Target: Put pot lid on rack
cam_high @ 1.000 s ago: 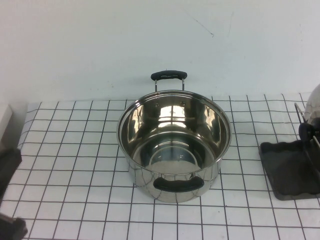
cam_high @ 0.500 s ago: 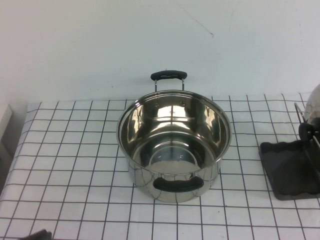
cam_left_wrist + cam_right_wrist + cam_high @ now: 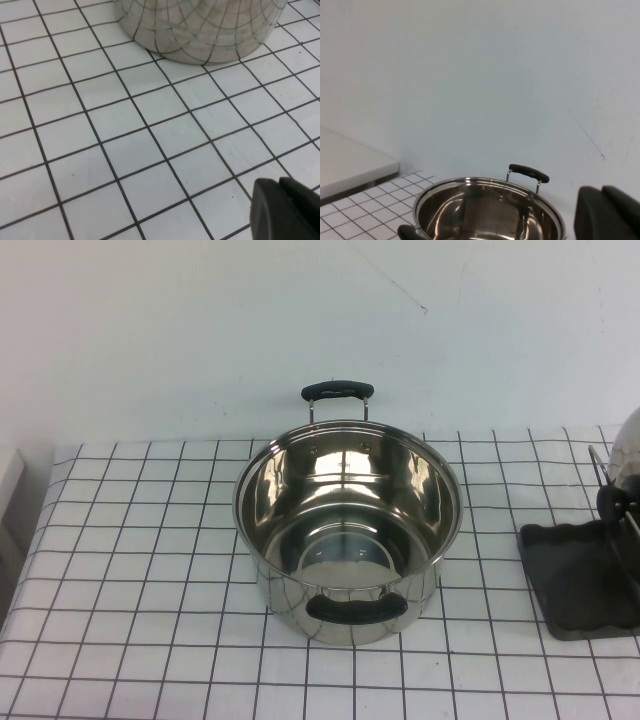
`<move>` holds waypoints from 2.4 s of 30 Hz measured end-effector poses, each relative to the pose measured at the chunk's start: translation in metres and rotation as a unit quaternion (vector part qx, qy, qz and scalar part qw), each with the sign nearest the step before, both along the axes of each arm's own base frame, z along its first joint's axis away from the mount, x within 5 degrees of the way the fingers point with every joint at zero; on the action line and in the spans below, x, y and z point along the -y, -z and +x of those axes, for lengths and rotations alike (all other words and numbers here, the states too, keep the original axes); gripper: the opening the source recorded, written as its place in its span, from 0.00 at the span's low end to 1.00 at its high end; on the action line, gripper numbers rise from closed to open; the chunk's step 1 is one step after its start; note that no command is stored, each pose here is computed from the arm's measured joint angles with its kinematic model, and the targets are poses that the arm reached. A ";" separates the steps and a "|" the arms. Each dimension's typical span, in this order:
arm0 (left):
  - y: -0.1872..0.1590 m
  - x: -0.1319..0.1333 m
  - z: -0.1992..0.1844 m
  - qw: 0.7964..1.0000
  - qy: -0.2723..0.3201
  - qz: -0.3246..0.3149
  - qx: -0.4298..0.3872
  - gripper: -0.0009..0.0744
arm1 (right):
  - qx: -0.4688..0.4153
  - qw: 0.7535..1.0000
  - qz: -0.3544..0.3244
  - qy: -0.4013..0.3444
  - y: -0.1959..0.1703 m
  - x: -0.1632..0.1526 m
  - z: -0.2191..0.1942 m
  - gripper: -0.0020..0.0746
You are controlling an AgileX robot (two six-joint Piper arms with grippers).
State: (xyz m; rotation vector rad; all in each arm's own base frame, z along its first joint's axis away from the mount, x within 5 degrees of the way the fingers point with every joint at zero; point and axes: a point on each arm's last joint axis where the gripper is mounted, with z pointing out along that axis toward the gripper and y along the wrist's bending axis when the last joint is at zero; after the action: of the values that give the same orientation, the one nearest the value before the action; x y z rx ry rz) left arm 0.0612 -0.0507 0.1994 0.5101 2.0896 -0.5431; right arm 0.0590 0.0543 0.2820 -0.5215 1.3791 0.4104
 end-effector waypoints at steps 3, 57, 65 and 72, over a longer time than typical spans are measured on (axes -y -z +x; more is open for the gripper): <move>0.000 0.000 0.000 1.000 0.000 -0.001 0.000 0.01 | -0.005 1.000 0.005 0.009 0.001 0.002 0.001 0.02; 0.000 0.000 0.000 1.000 0.000 -0.001 0.000 0.01 | -0.214 0.920 -0.071 0.319 0.114 0.058 -0.008 0.02; 0.000 0.000 0.000 1.000 0.000 -0.001 0.000 0.01 | -0.215 0.920 -0.071 0.319 0.114 0.058 -0.008 0.02; -0.004 -0.002 0.005 0.999 -0.032 -0.018 0.023 0.01 | -0.215 0.920 -0.071 0.319 0.114 0.058 -0.008 0.02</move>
State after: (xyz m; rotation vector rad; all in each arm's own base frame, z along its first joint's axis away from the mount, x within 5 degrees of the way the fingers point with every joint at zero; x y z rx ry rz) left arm 0.0663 -0.0482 0.2034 0.4297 2.0419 -0.5260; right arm 0.0509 -0.0042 0.1677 -0.0687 1.9196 -0.1249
